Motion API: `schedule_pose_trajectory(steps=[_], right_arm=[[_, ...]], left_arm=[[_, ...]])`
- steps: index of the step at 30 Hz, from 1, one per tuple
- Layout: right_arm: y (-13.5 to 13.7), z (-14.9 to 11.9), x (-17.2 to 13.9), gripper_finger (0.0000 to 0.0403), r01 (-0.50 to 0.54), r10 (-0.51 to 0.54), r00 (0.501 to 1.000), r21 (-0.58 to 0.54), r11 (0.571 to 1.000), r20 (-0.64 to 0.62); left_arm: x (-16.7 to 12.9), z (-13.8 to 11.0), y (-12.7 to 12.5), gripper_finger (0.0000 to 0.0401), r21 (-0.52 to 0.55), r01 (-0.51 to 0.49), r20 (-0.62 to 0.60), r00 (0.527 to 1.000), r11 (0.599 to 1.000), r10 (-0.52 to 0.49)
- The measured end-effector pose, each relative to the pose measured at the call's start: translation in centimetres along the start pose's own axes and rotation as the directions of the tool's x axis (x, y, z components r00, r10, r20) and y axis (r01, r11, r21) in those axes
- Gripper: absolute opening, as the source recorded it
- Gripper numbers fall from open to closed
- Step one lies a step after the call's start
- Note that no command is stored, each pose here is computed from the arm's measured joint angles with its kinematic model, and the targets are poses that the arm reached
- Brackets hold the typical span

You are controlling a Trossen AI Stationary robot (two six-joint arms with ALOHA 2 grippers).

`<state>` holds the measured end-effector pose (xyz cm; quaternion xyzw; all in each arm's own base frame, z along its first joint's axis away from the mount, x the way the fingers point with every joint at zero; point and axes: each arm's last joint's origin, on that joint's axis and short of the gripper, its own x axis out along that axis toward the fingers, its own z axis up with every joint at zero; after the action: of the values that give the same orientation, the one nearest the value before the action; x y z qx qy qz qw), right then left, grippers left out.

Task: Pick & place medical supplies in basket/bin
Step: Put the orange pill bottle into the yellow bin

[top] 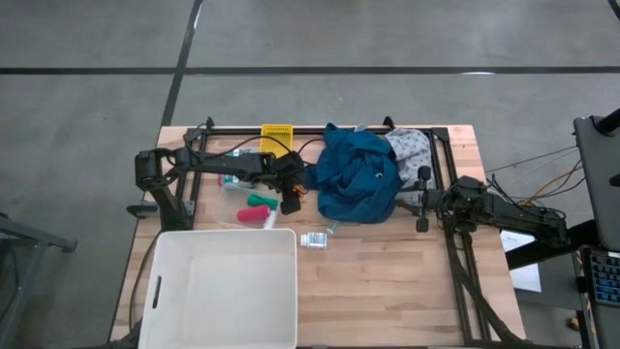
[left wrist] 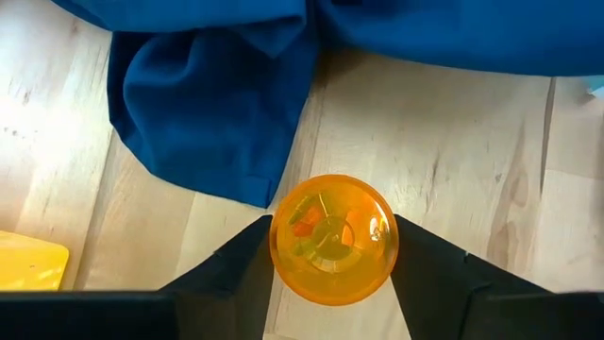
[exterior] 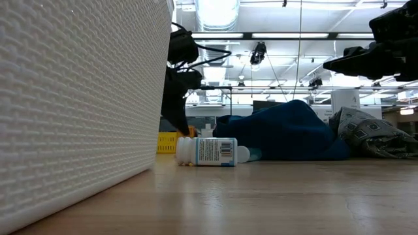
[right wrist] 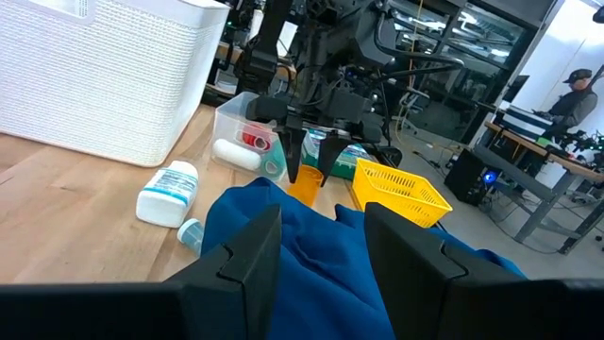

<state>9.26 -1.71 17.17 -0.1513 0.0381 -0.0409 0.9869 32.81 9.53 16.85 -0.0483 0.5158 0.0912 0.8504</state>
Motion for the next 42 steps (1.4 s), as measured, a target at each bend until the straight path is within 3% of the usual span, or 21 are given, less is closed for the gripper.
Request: schedule_pose_trajectory(steps=[13,26,34,42], right_arm=[[0.0,0.0,0.0,0.0148,0.0,0.0,1.0,0.0,1.0,-0.001],[0.0,0.0,0.0,0.0148,0.0,0.0,1.0,0.0,1.0,-0.001],[0.0,0.0,0.0,0.0148,0.0,0.0,1.0,0.0,1.0,0.0],[0.0,0.0,0.0,0.0148,0.0,0.0,1.0,0.0,1.0,0.0]], left_arm=[[-1.5,0.8,0.0,0.0188,-0.021,-0.004,0.069,0.998,1.0,0.005],[-8.2,3.3,0.1,0.019,-0.022,-0.029,0.289,0.957,0.999,0.034],[-12.1,2.9,0.8,0.0193,-0.171,-0.068,0.354,0.927,0.983,0.126],[-13.8,1.6,2.0,0.0196,-0.249,-0.137,0.306,0.928,0.959,0.212]])
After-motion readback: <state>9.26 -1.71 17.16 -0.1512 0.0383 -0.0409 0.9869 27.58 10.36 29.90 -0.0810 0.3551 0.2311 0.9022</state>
